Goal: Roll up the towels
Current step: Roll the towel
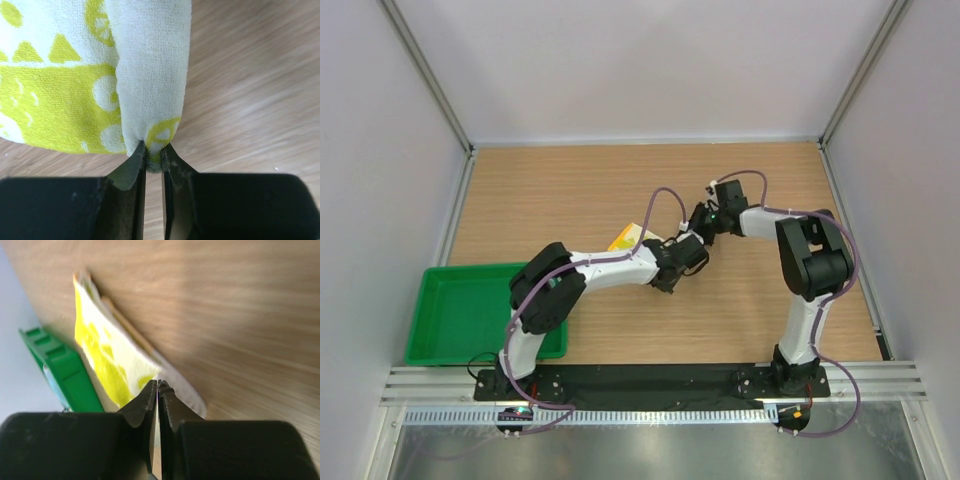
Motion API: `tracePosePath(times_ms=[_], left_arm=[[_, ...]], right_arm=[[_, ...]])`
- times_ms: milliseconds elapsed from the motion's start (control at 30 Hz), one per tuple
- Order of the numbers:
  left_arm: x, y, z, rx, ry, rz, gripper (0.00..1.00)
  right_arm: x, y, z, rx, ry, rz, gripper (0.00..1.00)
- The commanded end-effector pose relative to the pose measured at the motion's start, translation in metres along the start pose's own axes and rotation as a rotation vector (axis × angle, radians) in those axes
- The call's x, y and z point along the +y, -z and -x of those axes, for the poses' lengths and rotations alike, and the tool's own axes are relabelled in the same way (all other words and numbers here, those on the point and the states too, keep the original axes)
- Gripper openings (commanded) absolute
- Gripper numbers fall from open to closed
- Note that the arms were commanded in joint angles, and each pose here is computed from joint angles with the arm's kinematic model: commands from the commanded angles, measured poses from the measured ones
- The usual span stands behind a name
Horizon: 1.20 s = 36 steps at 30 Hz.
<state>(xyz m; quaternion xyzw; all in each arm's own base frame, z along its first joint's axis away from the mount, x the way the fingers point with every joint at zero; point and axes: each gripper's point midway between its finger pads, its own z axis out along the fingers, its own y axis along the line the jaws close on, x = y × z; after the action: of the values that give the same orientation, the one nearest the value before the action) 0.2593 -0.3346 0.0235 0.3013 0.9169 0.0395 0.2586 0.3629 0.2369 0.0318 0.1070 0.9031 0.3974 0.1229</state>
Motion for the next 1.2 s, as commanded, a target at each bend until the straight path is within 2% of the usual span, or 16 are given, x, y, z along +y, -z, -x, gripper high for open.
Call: tracePosePath(times_ms=[0,233,333,600,767,900,1167], left_arm=[[-0.031,0.005,-0.017,0.068,0.024,-0.168,0.06],[-0.051,0.020,-0.010,0.071,0.059,-0.311,0.06],[-0.060,0.026,-0.009,0.083,0.082,-0.401,0.06],[-0.070,0.044,0.007,0.128,0.257,-0.682,0.06],[-0.068,0.057,0.017,0.164,0.365,-0.834,0.05],[-0.059,0.059,0.021,0.192,0.465,-0.888,0.03],[-0.035,0.049,0.019,0.256,0.673,-0.995,0.00]], right_arm=[[-0.017,0.032,0.038,-0.126,-0.009,-0.154,0.12],[-0.012,0.083,0.065,-0.264,-0.005,-0.264,0.13],[0.007,0.106,0.059,-0.318,0.015,-0.225,0.16],[0.013,0.131,0.020,-0.339,-0.007,-0.171,0.29],[0.020,0.134,0.001,-0.324,0.008,-0.090,0.37],[0.028,0.130,-0.014,-0.290,0.003,0.010,0.41],[0.015,0.113,-0.032,-0.241,-0.007,0.037,0.43]])
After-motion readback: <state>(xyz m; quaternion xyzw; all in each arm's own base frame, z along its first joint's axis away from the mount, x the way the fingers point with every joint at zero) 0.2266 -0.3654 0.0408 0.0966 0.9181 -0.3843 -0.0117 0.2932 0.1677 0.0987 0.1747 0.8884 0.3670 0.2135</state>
